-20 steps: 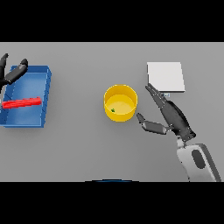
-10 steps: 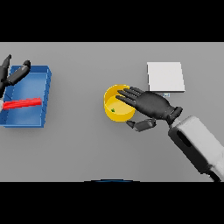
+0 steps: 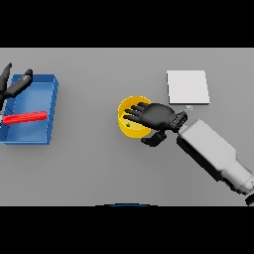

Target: Pick up the red beaker and tilt it to pour out 1 green nut into yellow bowl. Pick up the yellow bowl and place it on the metallic measuring scale.

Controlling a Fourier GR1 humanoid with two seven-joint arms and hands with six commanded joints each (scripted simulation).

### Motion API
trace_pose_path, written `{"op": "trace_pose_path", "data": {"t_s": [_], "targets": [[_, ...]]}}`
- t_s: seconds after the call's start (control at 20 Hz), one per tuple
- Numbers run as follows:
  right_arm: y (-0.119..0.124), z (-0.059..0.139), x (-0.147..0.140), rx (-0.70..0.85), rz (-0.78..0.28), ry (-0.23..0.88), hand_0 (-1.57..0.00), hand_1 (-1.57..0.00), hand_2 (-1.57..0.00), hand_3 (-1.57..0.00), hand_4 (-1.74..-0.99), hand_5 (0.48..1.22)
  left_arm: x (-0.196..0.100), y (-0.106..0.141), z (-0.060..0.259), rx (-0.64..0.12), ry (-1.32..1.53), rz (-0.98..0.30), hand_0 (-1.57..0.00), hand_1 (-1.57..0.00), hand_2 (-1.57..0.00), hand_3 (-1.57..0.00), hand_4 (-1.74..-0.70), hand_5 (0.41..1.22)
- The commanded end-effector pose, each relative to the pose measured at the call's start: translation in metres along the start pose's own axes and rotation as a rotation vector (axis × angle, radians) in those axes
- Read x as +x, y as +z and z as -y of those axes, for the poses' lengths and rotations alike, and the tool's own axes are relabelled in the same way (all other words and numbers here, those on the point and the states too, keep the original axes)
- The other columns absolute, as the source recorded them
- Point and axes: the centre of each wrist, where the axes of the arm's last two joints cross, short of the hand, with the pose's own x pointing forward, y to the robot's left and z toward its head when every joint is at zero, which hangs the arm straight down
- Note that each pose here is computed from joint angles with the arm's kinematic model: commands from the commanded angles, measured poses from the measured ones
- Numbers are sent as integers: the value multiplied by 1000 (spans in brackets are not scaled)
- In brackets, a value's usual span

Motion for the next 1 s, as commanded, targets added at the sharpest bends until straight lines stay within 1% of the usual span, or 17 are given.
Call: {"op": "trace_pose_path", "data": {"t_s": [0.0, 0.1, 0.2, 0.3, 0.4, 0.5, 0.55, 0.6, 0.65, 0.7, 0.75, 0.8, 0.85, 0.9, 0.95], "targets": [[-3, -1, 0, 26, 4, 13, 1, 1, 1, 1, -1250, 708, 2, 1, -1, 7, 0, 2, 1, 1, 1, 1, -724, 688], [-7, 2, -1, 68, 0, 30, 1, 1, 1, 1, -1266, 720, -5, 1, -2, 10, -4, -5, 1, 1, 1, 1, -723, 684], [-12, 2, 0, 97, 2, 39, 1, 1, 1, 1, -1275, 735, -4, 3, -7, 8, -1, 5, 1, 1, 1, 1, -717, 684], [-18, 2, 0, 113, -14, 43, 1, 1, 1, 1, -1290, 746, -3, 3, -3, 4, -3, 14, 1, 1, 1, 1, -717, 688], [-16, 3, -2, 108, -12, 9, 1, 1, 1, 1, -1305, 763, -5, 3, -7, 5, 13, 7, 1, 1, 1, 1, -719, 686], [-19, 2, 3, 123, -28, -20, -3, -16, -19, -43, -1336, 810, -8, 3, -6, 12, 9, 9, 1, 1, 1, 1, -713, 686], [-20, 2, 4, 127, -29, -19, -110, -97, -86, -96, -1360, 842, -4, 4, -5, 10, 6, 20, 1, 1, 1, 1, -712, 689], [-20, 0, 1, 139, -27, -14, -287, -236, -176, -173, -1387, 873, -5, 4, -6, 12, 5, 14, 1, 1, 1, 1, -714, 691], [-19, 3, 2, 142, -18, 4, -544, -473, -310, -262, -1420, 943, -4, 3, -6, 12, 6, 12, 1, 1, 1, 1, -716, 692], [-18, 1, 1, 143, -13, 13, -750, -693, -476, -351, -1454, 999, -2, 2, -11, 14, 6, 1, 1, 1, 1, 1, -719, 692], [-18, 2, 0, 139, -1, 7, -914, -869, -695, -456, -1512, 1043, 0, 1, -10, 11, 6, 6, 1, 1, 1, 1, -719, 692], [-18, 2, -1, 142, 15, 4, -1045, -1009, -870, -574, -1552, 1079, -2, 3, -7, 10, 3, 15, 1, 1, 1, 1, -719, 693], [-16, 1, -2, 139, 24, -3, -1150, -1121, -1010, -716, -1586, 1107, -3, 3, -7, 7, 6, 21, 1, 1, 1, 1, -722, 696], [-17, 0, -2, 129, 28, -8, -1235, -1211, -1122, -834, -1614, 1130, -4, 4, -5, 7, 11, 23, 1, 1, 1, 1, -724, 696], [-17, 2, -2, 124, 22, -2, -1302, -1283, -1164, -941, -1640, 1148, -5, 4, -6, 13, 11, 18, 1, 1, 1, 1, -725, 699]]}}
